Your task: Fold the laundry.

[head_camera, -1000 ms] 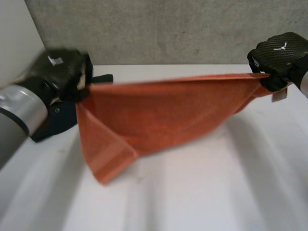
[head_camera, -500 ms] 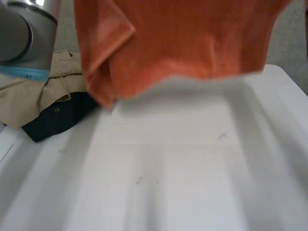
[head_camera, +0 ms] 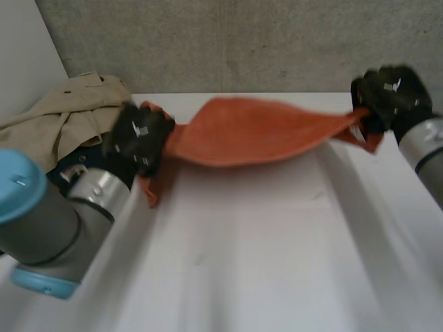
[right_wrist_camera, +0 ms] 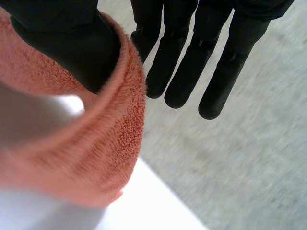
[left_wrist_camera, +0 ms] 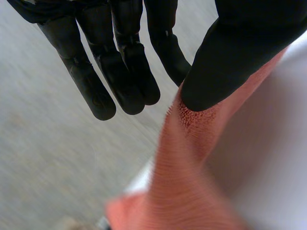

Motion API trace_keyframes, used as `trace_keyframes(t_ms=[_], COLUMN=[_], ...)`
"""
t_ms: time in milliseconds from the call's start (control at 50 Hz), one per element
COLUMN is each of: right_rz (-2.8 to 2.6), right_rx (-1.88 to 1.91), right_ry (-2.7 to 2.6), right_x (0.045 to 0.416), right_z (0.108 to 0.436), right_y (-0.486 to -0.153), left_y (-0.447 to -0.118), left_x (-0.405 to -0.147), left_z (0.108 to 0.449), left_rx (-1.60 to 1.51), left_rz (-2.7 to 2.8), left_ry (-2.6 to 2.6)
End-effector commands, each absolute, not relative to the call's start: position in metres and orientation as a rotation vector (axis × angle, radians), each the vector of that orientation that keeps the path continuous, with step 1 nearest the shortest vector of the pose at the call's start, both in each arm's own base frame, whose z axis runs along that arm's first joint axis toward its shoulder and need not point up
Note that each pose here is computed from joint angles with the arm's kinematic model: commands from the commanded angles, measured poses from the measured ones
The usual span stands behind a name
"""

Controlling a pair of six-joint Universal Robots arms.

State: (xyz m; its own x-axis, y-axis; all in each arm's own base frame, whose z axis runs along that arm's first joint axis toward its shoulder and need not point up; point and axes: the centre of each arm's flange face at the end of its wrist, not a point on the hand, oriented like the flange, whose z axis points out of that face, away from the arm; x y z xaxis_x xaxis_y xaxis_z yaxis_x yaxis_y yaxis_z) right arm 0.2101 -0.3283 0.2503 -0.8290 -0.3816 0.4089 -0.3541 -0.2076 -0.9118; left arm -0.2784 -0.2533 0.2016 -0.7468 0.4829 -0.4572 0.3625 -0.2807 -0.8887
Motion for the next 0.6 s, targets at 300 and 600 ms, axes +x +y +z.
trace_keyframes(t_ms=[300, 600], right_rz=[-2.110, -2.078], right_rx=[-0.993, -0.969], right_ry=[2.206, 2.258], right_x=[0.184, 0.178], right_z=[0.192, 0.181], right_y=[-0.337, -0.347], left_y=[-0.251, -0.267], left_x=[-0.246, -0.192], left_z=[0.194, 0.156], left_rx=[-0.980, -0.748], left_rz=[2.114, 1.750], left_ry=[-2.008, -2.275])
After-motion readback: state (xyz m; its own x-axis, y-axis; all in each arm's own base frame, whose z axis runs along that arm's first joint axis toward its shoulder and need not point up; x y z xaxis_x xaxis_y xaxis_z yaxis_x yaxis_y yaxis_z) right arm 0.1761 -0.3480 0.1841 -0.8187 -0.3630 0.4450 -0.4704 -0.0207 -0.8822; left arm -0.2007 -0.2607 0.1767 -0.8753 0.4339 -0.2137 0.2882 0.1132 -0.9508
